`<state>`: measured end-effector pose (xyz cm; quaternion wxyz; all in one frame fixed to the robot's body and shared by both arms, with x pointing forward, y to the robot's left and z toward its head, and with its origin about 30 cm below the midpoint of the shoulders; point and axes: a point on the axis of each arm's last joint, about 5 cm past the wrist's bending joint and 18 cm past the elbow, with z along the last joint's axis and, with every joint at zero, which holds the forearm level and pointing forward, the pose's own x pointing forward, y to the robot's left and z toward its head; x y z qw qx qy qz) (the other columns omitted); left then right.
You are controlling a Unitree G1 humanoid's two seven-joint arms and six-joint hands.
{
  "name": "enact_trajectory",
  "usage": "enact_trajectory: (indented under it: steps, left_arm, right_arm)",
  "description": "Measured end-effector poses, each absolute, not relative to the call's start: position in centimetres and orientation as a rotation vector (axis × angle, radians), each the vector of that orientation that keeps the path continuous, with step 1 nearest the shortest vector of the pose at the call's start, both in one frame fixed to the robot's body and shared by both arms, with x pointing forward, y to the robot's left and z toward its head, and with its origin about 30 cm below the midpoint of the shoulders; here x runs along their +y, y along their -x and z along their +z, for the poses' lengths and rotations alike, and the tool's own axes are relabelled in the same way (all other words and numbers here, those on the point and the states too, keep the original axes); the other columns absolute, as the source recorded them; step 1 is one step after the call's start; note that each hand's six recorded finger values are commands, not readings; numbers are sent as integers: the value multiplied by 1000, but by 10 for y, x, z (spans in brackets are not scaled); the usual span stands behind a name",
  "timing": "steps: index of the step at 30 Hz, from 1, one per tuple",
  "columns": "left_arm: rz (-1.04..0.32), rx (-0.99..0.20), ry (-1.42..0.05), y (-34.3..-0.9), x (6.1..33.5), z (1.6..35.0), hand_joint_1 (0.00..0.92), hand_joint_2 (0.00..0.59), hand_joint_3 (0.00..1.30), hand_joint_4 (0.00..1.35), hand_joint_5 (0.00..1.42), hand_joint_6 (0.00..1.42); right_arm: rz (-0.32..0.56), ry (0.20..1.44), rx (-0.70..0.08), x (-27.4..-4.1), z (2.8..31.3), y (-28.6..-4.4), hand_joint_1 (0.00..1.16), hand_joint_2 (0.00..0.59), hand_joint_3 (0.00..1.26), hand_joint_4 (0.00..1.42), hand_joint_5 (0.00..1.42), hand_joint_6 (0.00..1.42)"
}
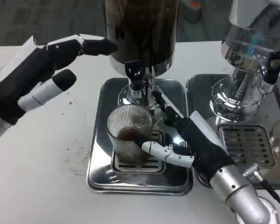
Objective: Grasp the cup under the faucet to collect the drink, then remove the cup.
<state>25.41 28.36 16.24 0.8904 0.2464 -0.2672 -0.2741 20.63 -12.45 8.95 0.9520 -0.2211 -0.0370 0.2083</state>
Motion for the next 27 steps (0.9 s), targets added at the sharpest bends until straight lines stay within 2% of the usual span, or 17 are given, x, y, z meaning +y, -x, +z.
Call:
enact_trajectory:
  steps: [11, 16, 27]
  left_arm:
    - [-519, -474, -477, -240, 293, 144, 0, 121, 403, 322, 280, 238]
    - [-498, -437, -459, -235, 296, 137, 0, 126, 413, 327, 291, 238]
    - [-479, -392, -444, -228, 299, 130, 0, 137, 448, 366, 307, 253]
  right_arm:
    - [443, 467, -73, -124, 89, -207, 548, 196, 0, 0, 0, 49]
    - [461, 492, -72, -122, 89, -208, 630, 182, 0, 0, 0, 47]
    - [474, 563, -29, -117, 88, -209, 638, 182, 0, 0, 0, 49]
